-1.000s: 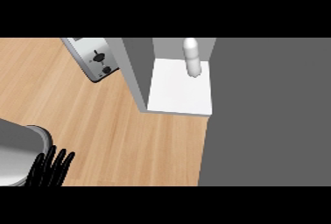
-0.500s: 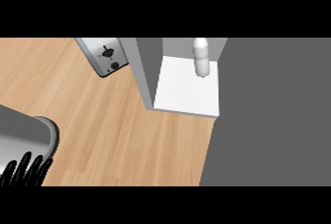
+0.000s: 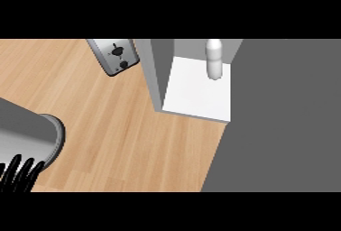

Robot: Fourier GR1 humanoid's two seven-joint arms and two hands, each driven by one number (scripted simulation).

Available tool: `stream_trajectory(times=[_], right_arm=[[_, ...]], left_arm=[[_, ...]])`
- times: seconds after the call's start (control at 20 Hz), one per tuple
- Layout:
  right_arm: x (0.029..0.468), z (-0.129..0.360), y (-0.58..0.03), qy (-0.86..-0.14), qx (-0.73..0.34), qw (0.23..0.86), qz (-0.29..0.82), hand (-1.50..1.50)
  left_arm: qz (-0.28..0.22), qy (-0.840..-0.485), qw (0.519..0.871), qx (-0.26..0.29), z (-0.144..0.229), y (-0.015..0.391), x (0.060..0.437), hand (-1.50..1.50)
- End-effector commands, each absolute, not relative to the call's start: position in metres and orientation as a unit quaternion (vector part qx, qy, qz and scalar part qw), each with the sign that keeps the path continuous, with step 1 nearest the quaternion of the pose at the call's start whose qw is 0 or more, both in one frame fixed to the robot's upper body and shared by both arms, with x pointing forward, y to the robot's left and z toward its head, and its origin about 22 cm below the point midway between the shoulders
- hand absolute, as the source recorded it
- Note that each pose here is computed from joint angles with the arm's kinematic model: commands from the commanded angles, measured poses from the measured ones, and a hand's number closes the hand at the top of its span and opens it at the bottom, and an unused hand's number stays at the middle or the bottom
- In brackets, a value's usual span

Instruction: Pick up the bottled water, place it into the cabinet and close the cabinet

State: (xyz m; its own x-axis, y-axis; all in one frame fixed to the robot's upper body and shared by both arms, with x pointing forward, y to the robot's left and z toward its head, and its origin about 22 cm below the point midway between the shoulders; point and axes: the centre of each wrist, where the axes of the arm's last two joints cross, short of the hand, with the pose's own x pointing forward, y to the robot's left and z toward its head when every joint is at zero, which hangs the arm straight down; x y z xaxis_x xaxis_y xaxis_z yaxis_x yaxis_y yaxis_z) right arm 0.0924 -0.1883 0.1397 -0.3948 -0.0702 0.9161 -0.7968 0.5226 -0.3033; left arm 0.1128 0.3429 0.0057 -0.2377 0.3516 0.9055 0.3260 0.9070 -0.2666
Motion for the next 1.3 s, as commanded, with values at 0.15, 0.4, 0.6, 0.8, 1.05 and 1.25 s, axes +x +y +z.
stream_trajectory(times=[0.15, 0.4, 0.6, 0.8, 1.05, 1.25], right_arm=[[0.102, 0.132, -0.165, -0.706, 0.300, 0.510, 0.388, 1.50], [0.109, 0.126, -0.164, -0.710, 0.311, 0.526, 0.350, 1.50], [0.118, 0.117, -0.160, -0.696, 0.334, 0.551, 0.317, 1.50], [0.140, 0.110, -0.149, -0.686, 0.362, 0.564, 0.284, 1.50], [0.180, 0.108, -0.141, -0.670, 0.375, 0.586, 0.259, 1.50], [0.223, 0.110, -0.138, -0.695, 0.321, 0.608, 0.210, 1.50]], left_arm=[[0.008, -0.789, 0.574, -0.220, 0.013, 0.353, 0.115, -1.50], [0.001, -0.794, 0.568, -0.218, 0.018, 0.356, 0.120, -1.50], [-0.004, -0.798, 0.559, -0.223, 0.025, 0.362, 0.127, -1.50], [-0.001, -0.795, 0.567, -0.217, 0.024, 0.365, 0.125, -1.50], [0.006, -0.798, 0.561, -0.219, 0.029, 0.372, 0.130, -1.50], [0.011, -0.787, 0.579, -0.213, 0.025, 0.378, 0.119, -1.50]])
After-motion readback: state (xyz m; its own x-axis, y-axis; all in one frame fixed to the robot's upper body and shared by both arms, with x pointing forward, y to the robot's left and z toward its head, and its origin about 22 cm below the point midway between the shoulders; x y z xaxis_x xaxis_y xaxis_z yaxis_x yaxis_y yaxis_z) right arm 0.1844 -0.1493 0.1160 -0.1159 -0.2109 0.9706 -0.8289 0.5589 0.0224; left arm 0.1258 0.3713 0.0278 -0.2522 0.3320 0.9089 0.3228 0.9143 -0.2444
